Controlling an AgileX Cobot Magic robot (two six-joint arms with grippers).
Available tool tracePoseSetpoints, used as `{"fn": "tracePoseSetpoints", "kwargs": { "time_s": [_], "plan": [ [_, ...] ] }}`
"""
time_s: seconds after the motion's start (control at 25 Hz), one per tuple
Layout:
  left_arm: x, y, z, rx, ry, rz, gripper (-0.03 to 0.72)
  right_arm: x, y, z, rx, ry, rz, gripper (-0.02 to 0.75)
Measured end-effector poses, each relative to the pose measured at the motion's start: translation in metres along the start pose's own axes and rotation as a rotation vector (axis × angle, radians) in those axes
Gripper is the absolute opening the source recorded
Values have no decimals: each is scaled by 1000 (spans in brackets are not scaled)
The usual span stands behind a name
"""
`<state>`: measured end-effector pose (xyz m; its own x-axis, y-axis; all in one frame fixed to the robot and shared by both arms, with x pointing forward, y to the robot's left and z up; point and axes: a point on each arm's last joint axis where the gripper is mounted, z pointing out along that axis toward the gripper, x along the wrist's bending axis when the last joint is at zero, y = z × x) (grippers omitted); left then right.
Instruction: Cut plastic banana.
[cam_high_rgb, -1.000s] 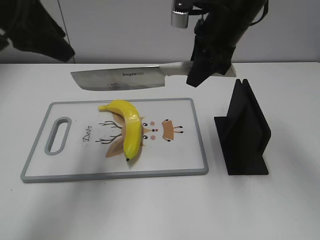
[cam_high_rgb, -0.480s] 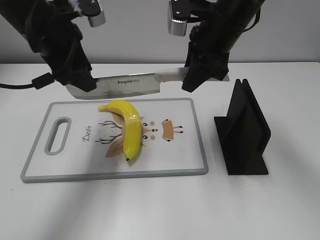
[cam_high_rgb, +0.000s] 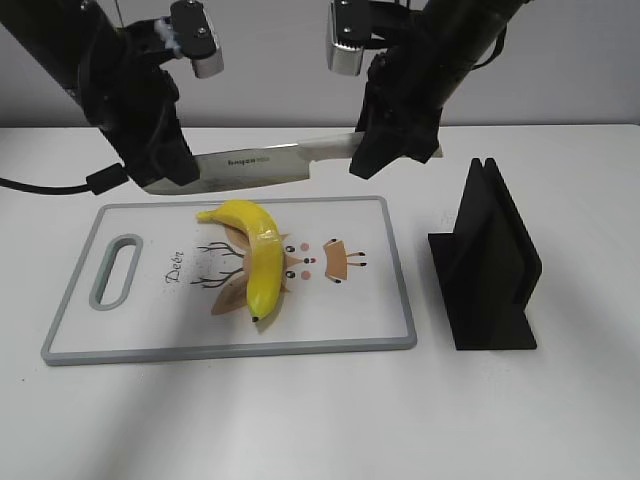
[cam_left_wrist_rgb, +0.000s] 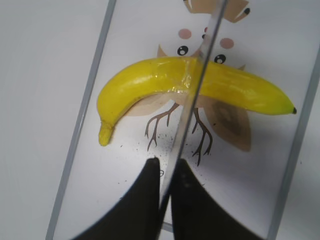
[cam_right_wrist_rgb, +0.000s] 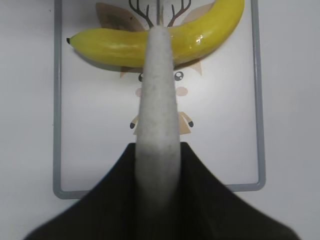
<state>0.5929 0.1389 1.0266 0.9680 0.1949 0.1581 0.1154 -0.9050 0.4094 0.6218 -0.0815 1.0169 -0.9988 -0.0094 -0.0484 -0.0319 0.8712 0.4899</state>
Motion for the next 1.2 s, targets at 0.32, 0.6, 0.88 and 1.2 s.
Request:
{"fn": "tracePoseSetpoints", "kwargs": {
  "time_s": [0.32, 0.6, 0.88, 1.2],
  "plan": [
    [3, -6, 28, 27, -45, 1, 6, -8, -13, 27, 32, 37, 11, 167],
    [7, -23, 91, 60, -129, -80, 7, -16, -48, 87, 145, 112, 140, 175],
    [8, -23, 95, 71, -145, -96, 7, -18, -51, 92, 158, 115, 174, 185],
    [6, -18, 78, 63, -109, -81, 7, -16, -41, 73, 158, 73, 170, 188]
  ]
}}
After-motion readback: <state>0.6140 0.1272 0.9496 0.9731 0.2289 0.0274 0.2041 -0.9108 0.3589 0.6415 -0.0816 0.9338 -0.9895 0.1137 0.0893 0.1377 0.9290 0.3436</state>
